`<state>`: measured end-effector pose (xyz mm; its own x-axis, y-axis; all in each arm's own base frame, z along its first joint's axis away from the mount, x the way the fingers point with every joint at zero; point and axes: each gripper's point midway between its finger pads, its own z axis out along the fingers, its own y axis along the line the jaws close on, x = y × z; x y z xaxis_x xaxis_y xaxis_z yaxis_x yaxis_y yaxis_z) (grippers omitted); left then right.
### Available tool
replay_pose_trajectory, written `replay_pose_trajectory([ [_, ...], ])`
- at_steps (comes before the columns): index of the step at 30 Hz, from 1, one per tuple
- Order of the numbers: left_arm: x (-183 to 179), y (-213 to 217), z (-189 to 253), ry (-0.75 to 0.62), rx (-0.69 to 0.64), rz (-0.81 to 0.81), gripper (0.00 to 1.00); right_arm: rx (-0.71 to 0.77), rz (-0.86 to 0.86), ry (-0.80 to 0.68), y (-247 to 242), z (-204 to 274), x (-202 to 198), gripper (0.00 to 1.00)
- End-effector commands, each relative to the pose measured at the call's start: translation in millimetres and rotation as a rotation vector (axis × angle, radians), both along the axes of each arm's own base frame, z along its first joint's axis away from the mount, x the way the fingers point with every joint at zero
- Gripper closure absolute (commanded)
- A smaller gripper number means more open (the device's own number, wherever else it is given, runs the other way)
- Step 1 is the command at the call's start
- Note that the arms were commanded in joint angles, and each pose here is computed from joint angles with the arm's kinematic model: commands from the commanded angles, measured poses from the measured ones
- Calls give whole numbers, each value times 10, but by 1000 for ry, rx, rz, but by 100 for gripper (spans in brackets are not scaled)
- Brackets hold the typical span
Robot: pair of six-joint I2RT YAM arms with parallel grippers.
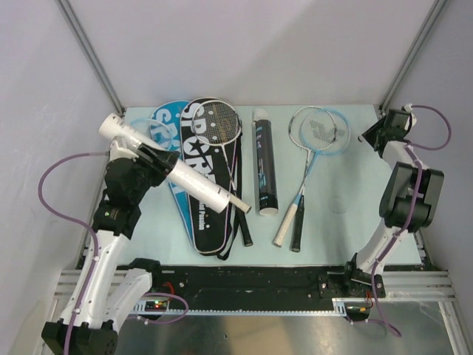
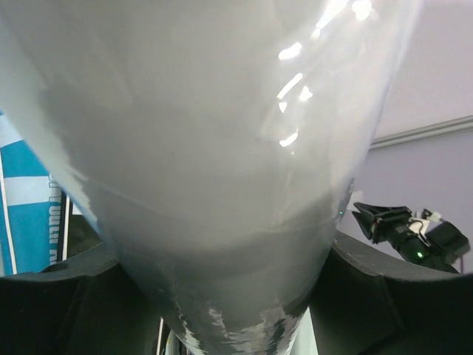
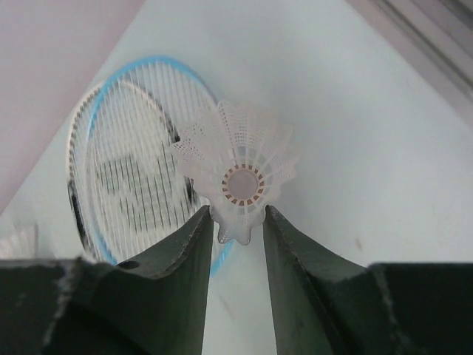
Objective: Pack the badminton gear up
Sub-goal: Pick up the shuttlecock from the corner of the board, then place the shuttlecock at the center of the board.
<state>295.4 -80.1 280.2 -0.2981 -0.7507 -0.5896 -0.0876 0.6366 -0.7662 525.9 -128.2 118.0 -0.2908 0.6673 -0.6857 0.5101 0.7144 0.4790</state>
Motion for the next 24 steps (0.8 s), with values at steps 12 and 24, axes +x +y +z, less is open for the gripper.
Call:
replay_pose_trajectory([
  [12,-171,-15,-2,-79,107,-5,47,195,167,139,1379,-109,-1530,58],
  [24,-248,-68,108,-86,116,-21,47,145,276,177,1377,-105,-1842,44],
])
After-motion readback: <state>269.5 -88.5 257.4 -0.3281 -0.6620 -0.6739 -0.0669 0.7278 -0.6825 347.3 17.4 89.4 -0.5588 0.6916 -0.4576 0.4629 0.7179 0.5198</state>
